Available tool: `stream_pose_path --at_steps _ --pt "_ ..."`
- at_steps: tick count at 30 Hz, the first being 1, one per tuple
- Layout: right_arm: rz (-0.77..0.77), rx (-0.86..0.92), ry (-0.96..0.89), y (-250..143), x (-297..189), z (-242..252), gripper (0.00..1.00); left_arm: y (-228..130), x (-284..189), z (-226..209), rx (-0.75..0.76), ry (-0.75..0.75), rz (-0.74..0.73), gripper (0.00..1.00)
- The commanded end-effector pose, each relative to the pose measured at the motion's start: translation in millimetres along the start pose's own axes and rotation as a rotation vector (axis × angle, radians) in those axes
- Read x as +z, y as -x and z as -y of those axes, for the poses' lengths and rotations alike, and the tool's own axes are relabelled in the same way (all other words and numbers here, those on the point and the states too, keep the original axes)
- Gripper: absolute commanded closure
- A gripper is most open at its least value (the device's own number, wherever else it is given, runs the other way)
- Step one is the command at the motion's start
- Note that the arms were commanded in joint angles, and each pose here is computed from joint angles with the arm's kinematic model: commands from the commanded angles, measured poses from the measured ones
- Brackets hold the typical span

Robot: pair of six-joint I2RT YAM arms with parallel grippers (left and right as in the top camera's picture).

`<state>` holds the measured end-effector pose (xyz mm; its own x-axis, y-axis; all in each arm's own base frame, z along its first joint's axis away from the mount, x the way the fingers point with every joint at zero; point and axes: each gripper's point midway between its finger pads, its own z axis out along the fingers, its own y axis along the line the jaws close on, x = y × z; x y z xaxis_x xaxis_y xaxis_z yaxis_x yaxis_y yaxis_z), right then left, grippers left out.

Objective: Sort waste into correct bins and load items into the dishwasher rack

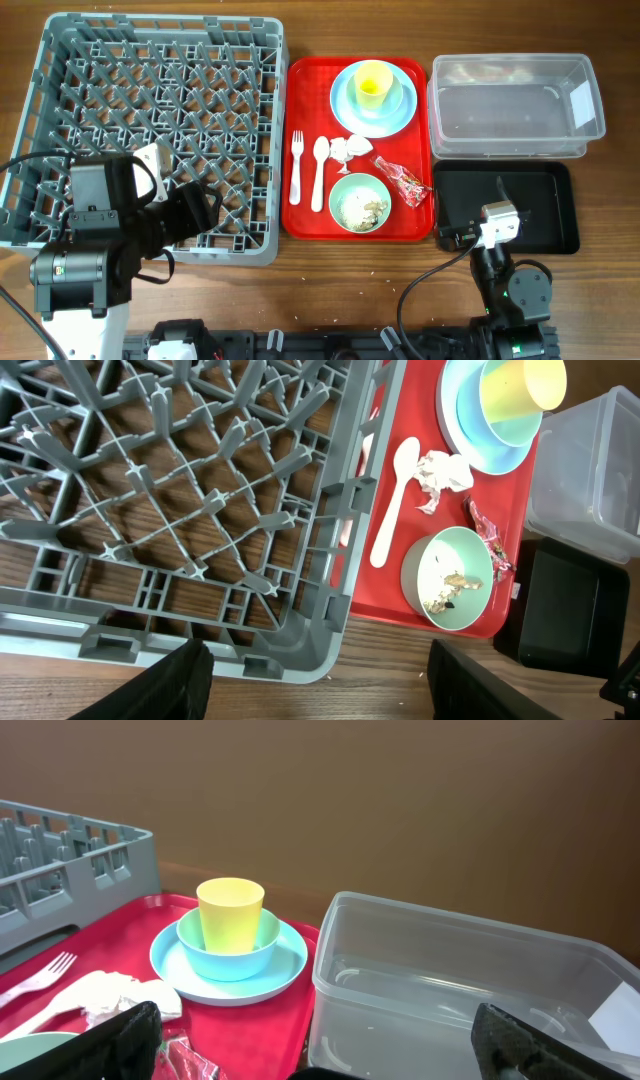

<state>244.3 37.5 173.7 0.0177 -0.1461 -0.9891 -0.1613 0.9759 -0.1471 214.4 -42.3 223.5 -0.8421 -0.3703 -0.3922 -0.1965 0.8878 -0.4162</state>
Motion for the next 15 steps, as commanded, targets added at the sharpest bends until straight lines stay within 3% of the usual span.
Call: stream_pose_path --at_steps 1,7,11,15 --pt "0.010 -0.010 0.008 1.8 -0.4 -1.0 0.00 2.6 -2.2 0.2 -0.003 0.004 0.015 0.30" --pt "0.010 -0.011 0.008 1.8 -0.4 -1.0 0.00 3.9 4.2 -1.3 -0.011 0.013 -0.008 0.28" --pt "0.010 -0.010 0.008 1.8 -0.4 -1.0 0.00 4.1 7.7 -2.4 -0.015 0.019 -0.022 0.35" --pt "0.010 -0.010 0.008 1.8 -0.4 -1.0 0.00 5.4 7.6 -6.0 -0.015 0.039 -0.015 0.34"
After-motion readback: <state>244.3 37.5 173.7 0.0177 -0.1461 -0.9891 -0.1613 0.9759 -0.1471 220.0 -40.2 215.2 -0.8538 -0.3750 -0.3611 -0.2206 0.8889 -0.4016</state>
